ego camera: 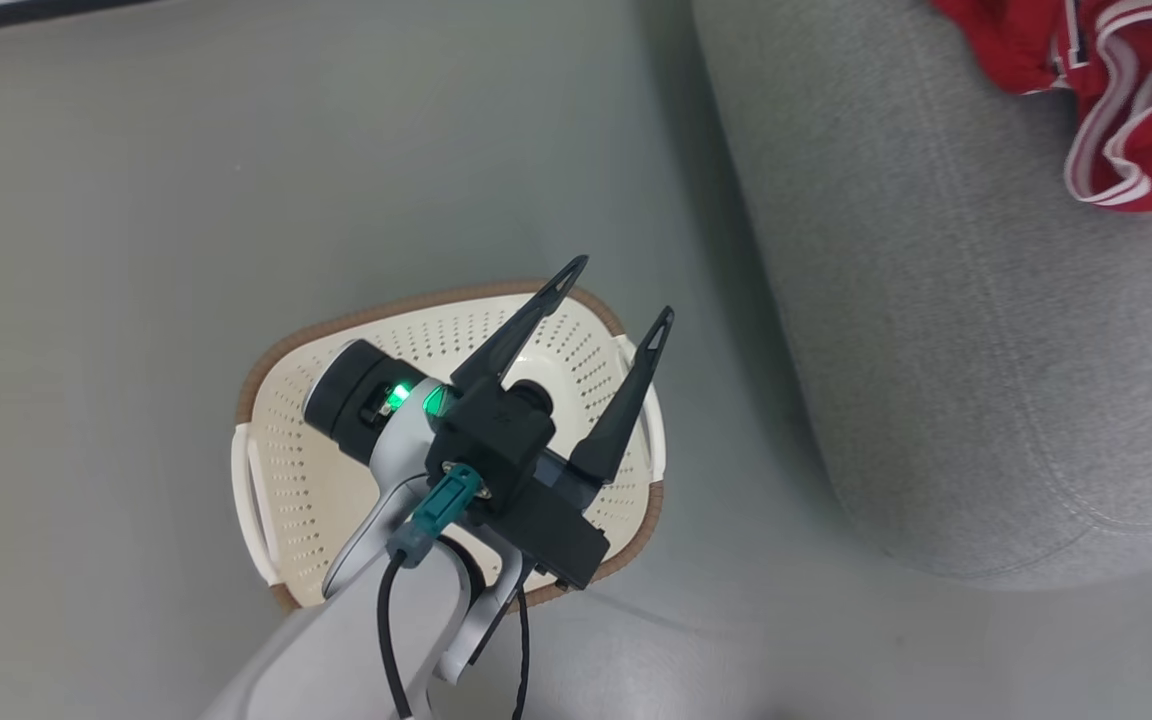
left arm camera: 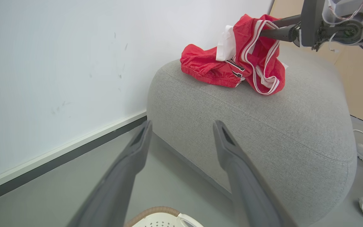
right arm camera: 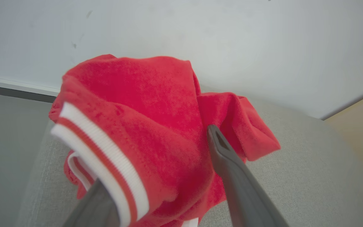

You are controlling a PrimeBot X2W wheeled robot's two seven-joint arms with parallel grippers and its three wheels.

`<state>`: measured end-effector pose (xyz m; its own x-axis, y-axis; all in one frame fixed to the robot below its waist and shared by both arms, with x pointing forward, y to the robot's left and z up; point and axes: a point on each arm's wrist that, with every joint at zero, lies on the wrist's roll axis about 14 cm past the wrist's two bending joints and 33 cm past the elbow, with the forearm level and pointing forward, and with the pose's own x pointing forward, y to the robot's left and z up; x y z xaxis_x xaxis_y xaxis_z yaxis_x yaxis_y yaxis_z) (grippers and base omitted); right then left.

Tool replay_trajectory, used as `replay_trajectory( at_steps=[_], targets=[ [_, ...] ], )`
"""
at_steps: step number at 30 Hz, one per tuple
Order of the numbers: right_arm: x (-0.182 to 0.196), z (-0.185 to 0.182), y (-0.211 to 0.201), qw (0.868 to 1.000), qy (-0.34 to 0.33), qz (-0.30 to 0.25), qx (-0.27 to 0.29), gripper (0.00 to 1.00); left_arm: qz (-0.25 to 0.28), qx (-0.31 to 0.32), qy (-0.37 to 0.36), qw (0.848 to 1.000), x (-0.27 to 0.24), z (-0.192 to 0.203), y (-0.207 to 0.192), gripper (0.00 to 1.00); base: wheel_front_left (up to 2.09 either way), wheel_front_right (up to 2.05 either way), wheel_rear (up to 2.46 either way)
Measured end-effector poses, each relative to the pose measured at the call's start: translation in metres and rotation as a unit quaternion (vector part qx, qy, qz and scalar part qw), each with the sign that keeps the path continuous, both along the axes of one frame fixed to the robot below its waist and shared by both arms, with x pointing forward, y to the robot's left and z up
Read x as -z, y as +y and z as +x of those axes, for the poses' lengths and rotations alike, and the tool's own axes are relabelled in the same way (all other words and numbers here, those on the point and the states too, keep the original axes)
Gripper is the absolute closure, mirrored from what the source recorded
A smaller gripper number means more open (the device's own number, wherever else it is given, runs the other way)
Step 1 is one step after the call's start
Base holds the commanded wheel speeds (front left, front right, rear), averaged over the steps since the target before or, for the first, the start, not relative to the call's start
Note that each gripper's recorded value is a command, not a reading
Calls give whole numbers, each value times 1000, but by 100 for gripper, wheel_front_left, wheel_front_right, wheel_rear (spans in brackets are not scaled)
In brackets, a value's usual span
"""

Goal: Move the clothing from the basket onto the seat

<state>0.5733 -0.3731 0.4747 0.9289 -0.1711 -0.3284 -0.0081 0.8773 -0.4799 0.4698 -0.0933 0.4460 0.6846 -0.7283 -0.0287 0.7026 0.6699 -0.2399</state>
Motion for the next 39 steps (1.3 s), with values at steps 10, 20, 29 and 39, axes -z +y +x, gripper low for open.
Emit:
replay_trajectory(
  at_steps=[10,20,29,39],
  targets=[
    [6,-58,2,1000,16,-5,-16,0,-9,10,-4,1000,-12,-17,-11,0,0,0,0],
    [-17,-96,4,1000,-9,5,-22,0,-25,7,-14,1000,-38,-33,-17,0,0,0,0],
    [-40,-102,27,997,-48,28,-49,0,-24,-28,-26,999,-55,-38,3,0,0,0,0],
    [-44,-96,96,987,-76,88,-111,0,-3,-125,-12,992,-49,-46,67,0,0,0,0]
  ],
)
